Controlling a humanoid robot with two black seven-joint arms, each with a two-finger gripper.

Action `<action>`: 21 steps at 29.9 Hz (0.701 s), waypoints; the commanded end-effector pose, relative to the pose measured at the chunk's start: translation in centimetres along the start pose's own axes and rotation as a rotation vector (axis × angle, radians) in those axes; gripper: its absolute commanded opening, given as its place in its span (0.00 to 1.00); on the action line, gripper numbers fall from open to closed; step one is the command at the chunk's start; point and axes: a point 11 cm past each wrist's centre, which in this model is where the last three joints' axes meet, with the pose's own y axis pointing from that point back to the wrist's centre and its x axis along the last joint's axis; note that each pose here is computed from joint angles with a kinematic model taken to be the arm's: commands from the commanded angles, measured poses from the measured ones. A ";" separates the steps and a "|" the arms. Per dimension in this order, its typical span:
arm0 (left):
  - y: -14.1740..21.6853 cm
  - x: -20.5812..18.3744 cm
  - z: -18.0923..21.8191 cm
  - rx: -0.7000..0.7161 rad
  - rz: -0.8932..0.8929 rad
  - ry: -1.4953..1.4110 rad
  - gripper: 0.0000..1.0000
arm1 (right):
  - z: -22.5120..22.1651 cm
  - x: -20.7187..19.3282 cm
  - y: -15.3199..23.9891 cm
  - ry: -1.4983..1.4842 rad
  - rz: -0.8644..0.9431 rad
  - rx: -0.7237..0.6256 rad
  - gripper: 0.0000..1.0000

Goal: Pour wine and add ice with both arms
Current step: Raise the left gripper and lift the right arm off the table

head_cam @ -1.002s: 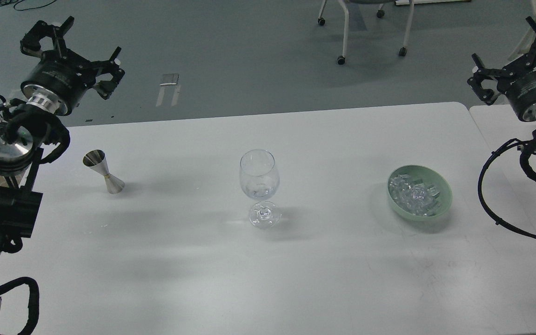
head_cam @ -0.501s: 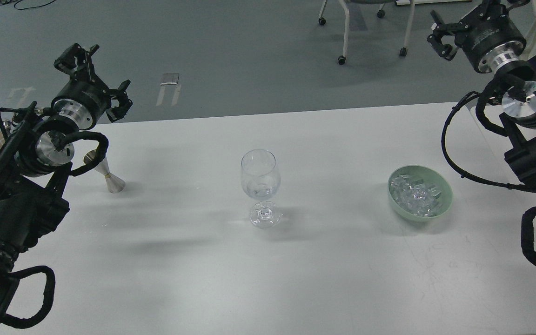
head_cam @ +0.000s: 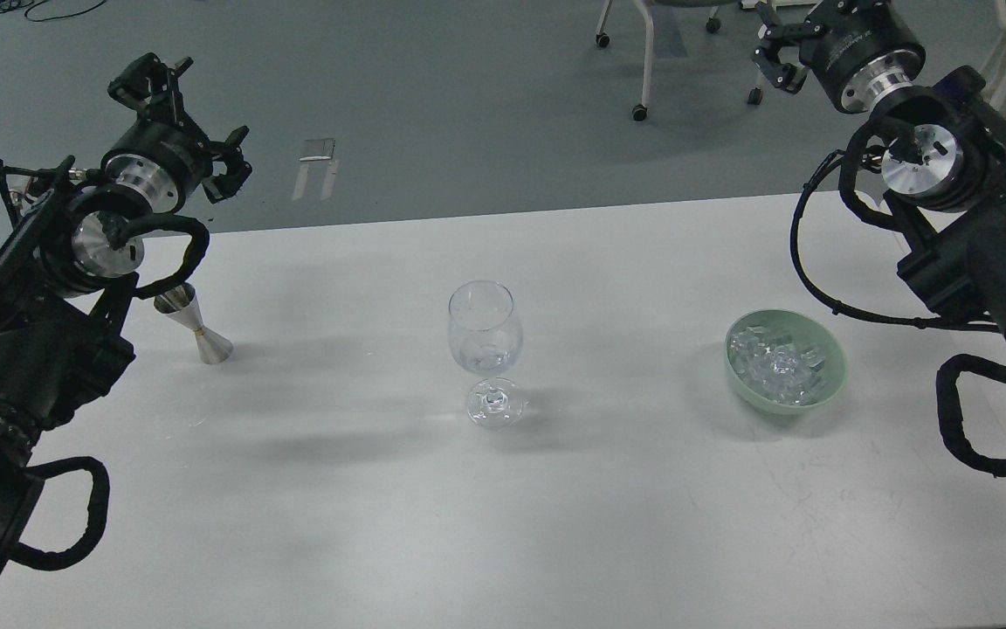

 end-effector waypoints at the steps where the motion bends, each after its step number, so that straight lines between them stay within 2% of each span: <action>1: -0.2 -0.2 0.7 -0.026 -0.005 0.034 0.92 | -0.1 0.1 0.0 -0.010 0.005 0.006 1.00; 15: -0.3 -1.1 0.6 -0.037 -0.027 0.100 0.92 | 0.7 0.1 0.2 -0.030 0.005 -0.002 1.00; 18: -0.4 -1.7 0.5 -0.019 -0.042 0.103 0.97 | 1.7 0.9 0.8 -0.035 0.016 -0.020 1.00; 21: -0.4 -1.7 0.3 -0.001 -0.044 0.101 0.98 | 2.6 1.9 1.6 -0.037 0.028 -0.035 1.00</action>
